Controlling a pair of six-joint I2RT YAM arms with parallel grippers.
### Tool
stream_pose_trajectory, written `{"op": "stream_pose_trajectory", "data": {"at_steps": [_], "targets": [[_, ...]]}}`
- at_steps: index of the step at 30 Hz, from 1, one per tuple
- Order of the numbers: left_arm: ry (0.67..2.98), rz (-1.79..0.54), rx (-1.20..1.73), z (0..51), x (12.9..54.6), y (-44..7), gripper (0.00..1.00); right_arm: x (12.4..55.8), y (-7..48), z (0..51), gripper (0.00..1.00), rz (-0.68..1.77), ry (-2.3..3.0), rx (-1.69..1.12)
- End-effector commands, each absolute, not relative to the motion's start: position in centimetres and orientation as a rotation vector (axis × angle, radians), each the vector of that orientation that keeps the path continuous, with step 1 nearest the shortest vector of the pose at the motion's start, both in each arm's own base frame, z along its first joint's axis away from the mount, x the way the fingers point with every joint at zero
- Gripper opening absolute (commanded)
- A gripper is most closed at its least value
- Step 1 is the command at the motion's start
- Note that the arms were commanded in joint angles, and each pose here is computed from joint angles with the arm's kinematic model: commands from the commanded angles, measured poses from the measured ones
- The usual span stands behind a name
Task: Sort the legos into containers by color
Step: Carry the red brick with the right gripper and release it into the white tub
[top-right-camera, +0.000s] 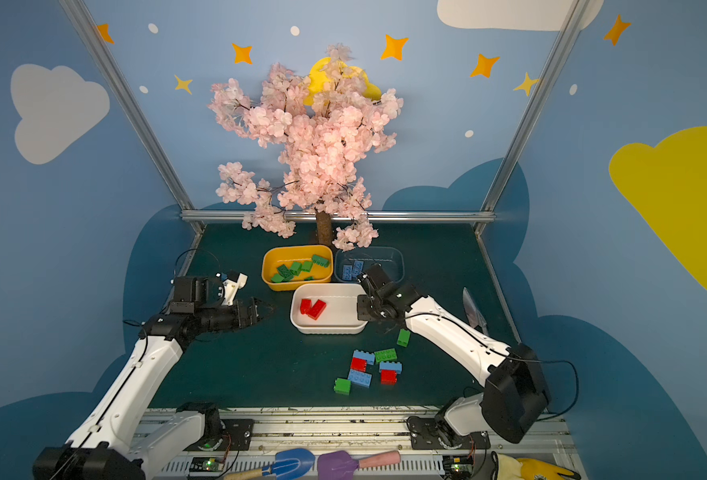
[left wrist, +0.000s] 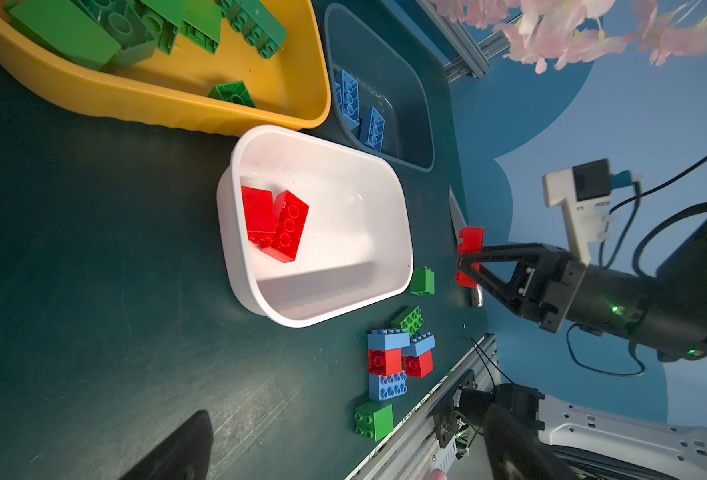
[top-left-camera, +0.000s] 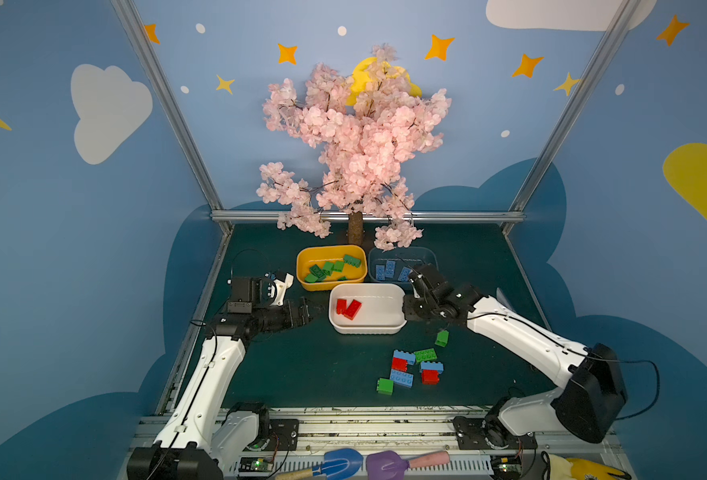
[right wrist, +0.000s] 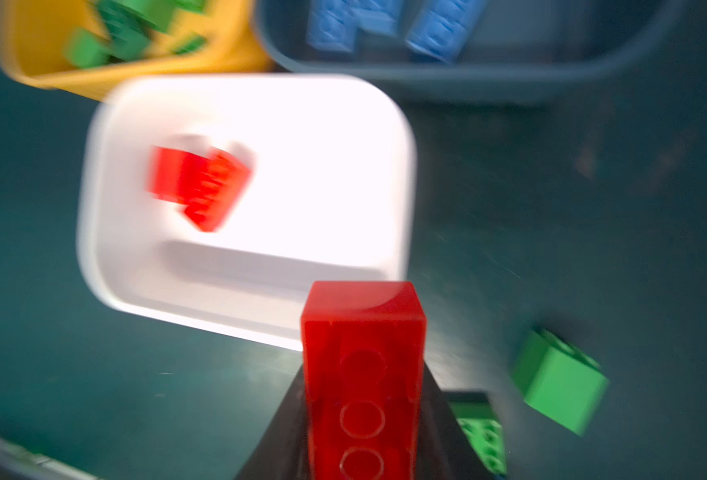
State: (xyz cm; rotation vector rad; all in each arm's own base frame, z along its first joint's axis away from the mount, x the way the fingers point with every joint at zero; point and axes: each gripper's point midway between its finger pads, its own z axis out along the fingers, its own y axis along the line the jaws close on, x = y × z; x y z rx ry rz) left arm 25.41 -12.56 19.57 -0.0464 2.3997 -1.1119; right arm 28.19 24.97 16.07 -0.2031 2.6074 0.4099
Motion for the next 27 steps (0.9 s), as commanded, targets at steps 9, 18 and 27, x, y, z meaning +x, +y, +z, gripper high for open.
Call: {"op": "stream_pose_trajectory", "data": {"at_steps": [9,18,27], "targets": [[2.388,-1.106,-0.023,20.4,25.3,-12.5,1.00,31.3,34.0,10.6,0.22,0.501,2.751,-0.196],[2.400,-1.111,-0.032,19.9,25.3,-12.5,1.00,33.2,37.7,7.5,0.40,0.554,2.773,-0.208],[2.412,-1.124,-0.032,19.5,25.4,-12.6,0.99,29.6,35.5,11.8,0.62,0.657,2.702,-0.406]]}}
